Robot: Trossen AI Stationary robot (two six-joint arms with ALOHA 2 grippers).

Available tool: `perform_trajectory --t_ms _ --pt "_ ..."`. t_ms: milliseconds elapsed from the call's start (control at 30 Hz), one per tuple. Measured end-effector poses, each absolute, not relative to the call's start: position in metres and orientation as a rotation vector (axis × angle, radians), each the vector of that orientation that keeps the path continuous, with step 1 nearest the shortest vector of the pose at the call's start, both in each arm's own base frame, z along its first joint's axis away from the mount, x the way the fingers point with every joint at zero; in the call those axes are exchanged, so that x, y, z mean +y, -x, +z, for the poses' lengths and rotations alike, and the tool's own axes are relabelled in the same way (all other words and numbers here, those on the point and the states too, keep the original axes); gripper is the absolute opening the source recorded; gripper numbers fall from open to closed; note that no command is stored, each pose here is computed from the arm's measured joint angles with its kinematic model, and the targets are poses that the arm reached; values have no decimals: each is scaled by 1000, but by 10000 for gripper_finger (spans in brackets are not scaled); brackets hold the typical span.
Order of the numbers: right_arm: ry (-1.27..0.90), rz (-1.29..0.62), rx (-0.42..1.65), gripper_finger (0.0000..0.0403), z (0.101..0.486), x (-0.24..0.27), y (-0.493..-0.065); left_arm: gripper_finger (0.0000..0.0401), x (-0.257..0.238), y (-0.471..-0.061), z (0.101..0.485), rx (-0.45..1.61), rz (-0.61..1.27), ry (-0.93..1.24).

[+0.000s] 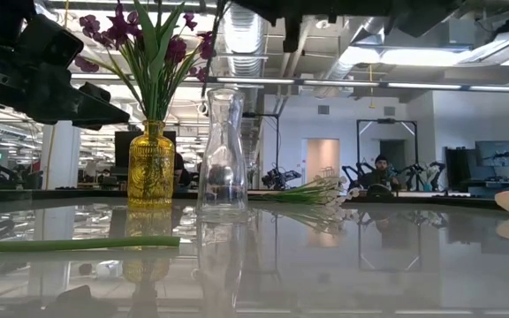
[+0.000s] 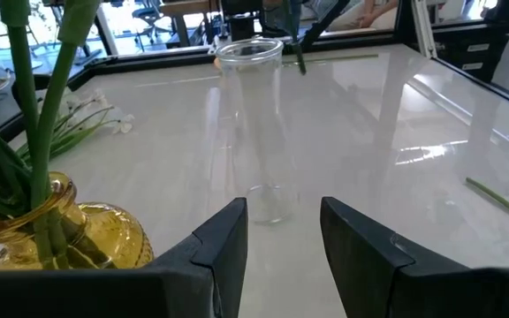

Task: Sort flowers into vase by color
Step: Put the right white flower into the transparent vase

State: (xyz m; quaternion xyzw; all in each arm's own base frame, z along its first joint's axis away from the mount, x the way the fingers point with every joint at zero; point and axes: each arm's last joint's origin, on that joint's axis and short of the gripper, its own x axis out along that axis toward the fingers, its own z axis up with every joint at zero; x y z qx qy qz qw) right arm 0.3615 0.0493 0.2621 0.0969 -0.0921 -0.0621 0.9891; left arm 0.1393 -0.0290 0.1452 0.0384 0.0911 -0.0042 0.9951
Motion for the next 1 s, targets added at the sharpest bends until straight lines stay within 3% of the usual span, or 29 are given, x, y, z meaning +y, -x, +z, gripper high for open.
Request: perform_trajectory --t_ms 400,733,1000 --pt "-115 -166 -205 28 287 40 -347 134 -29 -139 145 185 -13 -79" --pt "-126 -195 -99 30 265 33 -358 134 -29 -139 145 185 -17 -78" --pt "-145 -193 -7 84 255 36 -359 134 -29 -139 145 188 -17 -80"
